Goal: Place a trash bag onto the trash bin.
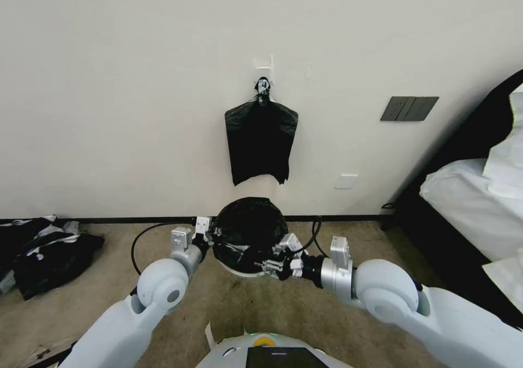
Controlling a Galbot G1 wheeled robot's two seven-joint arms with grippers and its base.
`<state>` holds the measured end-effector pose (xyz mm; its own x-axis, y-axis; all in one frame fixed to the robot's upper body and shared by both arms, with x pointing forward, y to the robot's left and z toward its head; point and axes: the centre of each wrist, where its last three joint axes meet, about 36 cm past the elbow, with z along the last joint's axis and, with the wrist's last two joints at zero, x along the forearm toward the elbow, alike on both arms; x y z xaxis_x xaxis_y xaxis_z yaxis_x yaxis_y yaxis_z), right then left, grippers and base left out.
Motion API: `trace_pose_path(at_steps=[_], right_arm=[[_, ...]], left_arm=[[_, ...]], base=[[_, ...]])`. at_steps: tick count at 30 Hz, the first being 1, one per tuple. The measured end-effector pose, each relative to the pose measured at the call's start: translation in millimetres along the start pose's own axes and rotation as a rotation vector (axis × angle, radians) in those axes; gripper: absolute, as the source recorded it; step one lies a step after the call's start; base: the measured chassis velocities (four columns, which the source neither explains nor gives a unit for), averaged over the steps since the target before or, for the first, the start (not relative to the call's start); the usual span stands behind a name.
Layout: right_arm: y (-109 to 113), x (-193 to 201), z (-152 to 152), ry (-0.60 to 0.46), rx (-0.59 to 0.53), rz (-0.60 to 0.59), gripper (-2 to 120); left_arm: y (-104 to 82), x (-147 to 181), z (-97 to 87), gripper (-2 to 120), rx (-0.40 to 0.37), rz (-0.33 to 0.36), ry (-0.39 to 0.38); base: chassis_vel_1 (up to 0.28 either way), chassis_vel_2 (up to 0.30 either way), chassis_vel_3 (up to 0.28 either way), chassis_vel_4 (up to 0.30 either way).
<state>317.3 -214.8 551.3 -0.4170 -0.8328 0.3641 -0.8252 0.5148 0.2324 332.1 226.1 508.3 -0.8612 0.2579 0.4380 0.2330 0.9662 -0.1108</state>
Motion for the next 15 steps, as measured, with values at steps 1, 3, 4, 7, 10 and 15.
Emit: trace_pose_path(at_steps=[1, 3, 4, 7, 10, 15], right_arm=[[-3, -1, 0, 0.002, -0.003, 0.004, 54], [-9, -3, 1, 0.006, -0.010, 0.011, 63], [-9, -3, 1, 0.006, -0.010, 0.011, 63], [-22, -7, 4, 0.030, -0.048, 0.004, 78], [-24, -9, 6, 0.053, -0.082, -0.011, 87], [-25, -16, 13, 0.075, -0.152, -0.047, 79]], left_arm=[[-0.1, 1, 0.2, 1, -0.002, 0.002, 0.000], [-0.5, 2, 0.5, 1, -0.004, 0.008, -0.001], [-0.5, 2, 0.5, 1, -0.004, 0.008, -0.001], [-1.5, 3, -0.2, 1, -0.006, 0.016, -0.004], [-2.4, 3, -0.6, 1, -0.007, 0.021, -0.006], [-4.4, 4, -1.4, 1, -0.007, 0.030, -0.009]], base=[[0.000, 0.000, 0.000, 0.000], [0.000, 0.000, 0.000, 0.000], [0.000, 0.000, 0.000, 0.000], [0.000, 0.000, 0.000, 0.000], [0.000, 0.000, 0.000, 0.000], [0.000, 0.000, 0.000, 0.000]])
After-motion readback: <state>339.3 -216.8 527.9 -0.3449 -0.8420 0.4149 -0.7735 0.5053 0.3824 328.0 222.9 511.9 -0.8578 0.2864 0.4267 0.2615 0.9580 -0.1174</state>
